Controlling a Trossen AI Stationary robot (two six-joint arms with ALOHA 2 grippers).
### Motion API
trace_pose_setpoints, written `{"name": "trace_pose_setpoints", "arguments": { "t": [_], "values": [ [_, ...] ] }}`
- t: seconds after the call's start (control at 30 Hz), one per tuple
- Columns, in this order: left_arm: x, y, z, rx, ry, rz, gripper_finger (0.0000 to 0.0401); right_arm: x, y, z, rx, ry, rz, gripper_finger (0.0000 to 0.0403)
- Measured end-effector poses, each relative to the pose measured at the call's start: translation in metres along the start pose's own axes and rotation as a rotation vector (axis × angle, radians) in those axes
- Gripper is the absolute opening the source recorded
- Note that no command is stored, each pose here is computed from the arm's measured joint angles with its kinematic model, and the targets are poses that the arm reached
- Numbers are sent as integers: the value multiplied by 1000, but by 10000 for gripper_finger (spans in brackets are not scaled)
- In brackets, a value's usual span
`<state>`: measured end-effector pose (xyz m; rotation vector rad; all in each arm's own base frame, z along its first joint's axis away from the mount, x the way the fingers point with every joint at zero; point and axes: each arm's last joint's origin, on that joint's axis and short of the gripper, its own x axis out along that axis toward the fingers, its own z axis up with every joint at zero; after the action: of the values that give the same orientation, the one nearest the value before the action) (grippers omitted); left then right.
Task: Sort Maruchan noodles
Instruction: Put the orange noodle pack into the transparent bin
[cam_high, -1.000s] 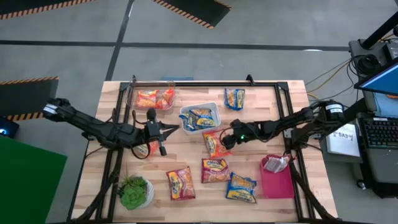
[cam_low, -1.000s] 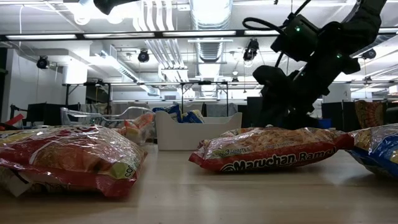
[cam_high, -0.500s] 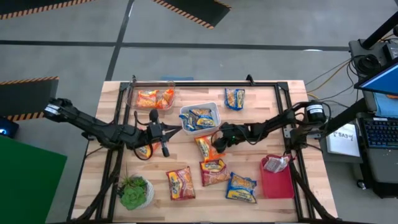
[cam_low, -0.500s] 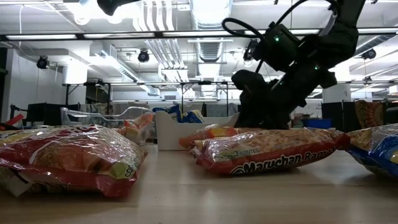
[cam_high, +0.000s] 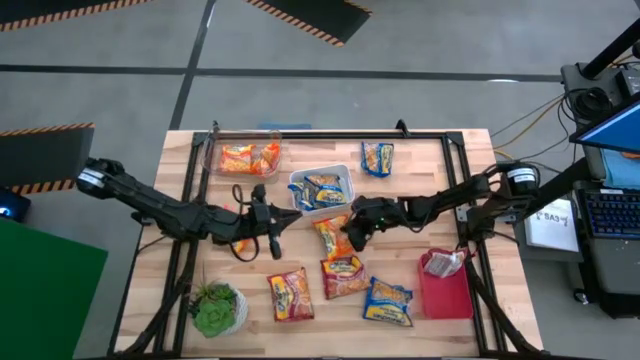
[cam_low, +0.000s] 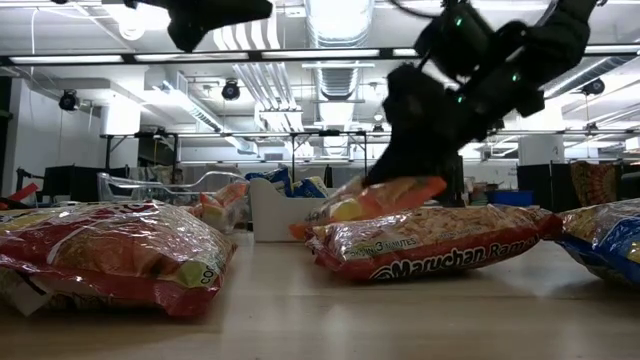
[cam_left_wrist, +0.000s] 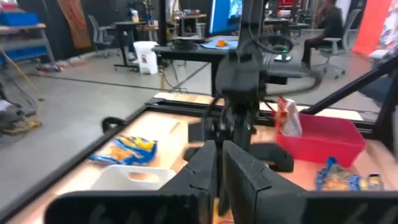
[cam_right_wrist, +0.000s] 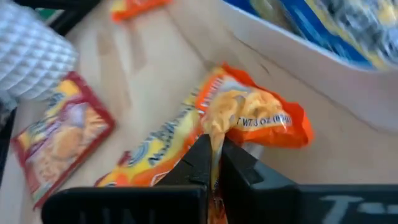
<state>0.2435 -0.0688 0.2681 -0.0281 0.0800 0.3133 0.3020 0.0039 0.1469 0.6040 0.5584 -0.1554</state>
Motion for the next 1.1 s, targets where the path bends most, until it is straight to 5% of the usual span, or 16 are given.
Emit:
{"name": "trace_pose_setpoints", "arguments": {
  "t": [0.3, 0.57, 0.77, 1.1],
  "values": [
    [25, -17, -32, -56, 58, -43, 141, -18, 29, 3, -329, -121, -15, 9],
    [56, -26, -70, 57, 40, -10, 255, -16, 58, -3, -642, -124, 4, 9],
    [74, -27, -98, 61, 57, -115, 273, -15, 67, -5, -743, -82, -21, 9],
    [91, -17, -126, 18, 88, -114, 257, -16, 67, -6, -819, -72, -30, 9]
  ]
}}
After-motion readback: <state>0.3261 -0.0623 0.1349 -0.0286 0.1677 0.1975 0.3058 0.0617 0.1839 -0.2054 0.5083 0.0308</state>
